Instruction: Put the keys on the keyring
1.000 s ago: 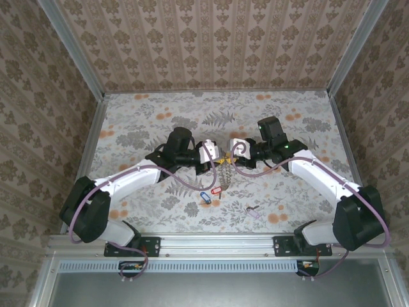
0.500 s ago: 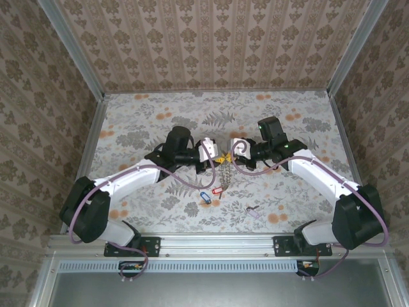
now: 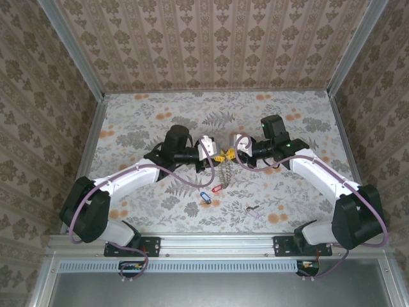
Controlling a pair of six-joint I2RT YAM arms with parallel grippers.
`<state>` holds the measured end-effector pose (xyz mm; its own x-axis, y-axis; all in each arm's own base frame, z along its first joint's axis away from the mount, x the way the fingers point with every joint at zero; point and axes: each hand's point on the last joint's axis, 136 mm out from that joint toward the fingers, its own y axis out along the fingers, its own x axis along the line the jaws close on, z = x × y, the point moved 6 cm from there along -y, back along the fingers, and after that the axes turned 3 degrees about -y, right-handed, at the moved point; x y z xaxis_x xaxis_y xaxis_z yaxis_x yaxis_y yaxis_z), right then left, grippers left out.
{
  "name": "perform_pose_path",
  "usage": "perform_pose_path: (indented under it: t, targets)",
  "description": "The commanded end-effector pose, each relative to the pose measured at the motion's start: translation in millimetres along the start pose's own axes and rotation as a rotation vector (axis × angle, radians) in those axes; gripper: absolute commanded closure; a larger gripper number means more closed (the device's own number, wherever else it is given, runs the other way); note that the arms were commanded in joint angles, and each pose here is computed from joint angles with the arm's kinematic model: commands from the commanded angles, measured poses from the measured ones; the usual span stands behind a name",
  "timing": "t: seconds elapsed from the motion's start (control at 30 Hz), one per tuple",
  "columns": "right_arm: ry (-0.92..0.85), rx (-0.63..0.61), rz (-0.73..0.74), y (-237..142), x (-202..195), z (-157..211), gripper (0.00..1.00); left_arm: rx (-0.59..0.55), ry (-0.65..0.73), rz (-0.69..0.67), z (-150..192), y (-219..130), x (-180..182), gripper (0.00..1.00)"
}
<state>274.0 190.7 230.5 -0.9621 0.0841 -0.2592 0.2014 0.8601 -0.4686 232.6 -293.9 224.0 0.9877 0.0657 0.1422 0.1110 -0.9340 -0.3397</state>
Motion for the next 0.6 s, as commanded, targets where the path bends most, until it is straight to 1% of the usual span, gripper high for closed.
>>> perform_pose_path:
  t: [0.0, 0.13, 0.27, 0.43, 0.53, 0.57]
  targets:
    - [-0.014, -0.073, -0.02, -2.6, 1.1, -9.8, 1.0, -0.049, 0.008, 0.012, -9.9, -2.0, 1.9, 0.86]
    - [-0.011, -0.079, -0.023, -1.9, 0.8, -10.5, 1.0, -0.072, 0.006, 0.013, -15.0, -1.0, 4.3, 0.86]
    - [-0.009, -0.088, -0.023, -2.2, 0.3, -11.6, 1.0, -0.063, 0.001, 0.011, -12.6, 0.7, 5.1, 0.89]
    - [0.0, -0.103, -0.027, -3.5, -0.2, -12.8, 1.0, -0.051, 0.002, 0.005, -10.8, -1.0, 3.8, 0.87]
    - [0.003, -0.108, -0.03, -3.8, -0.3, -13.5, 1.0, -0.051, 0.005, 0.007, -10.9, -1.8, 3.1, 0.93]
    - [0.003, -0.11, -0.032, -3.2, 0.0, -13.4, 1.0, -0.052, 0.006, 0.007, -11.6, -1.8, 3.3, 0.93]
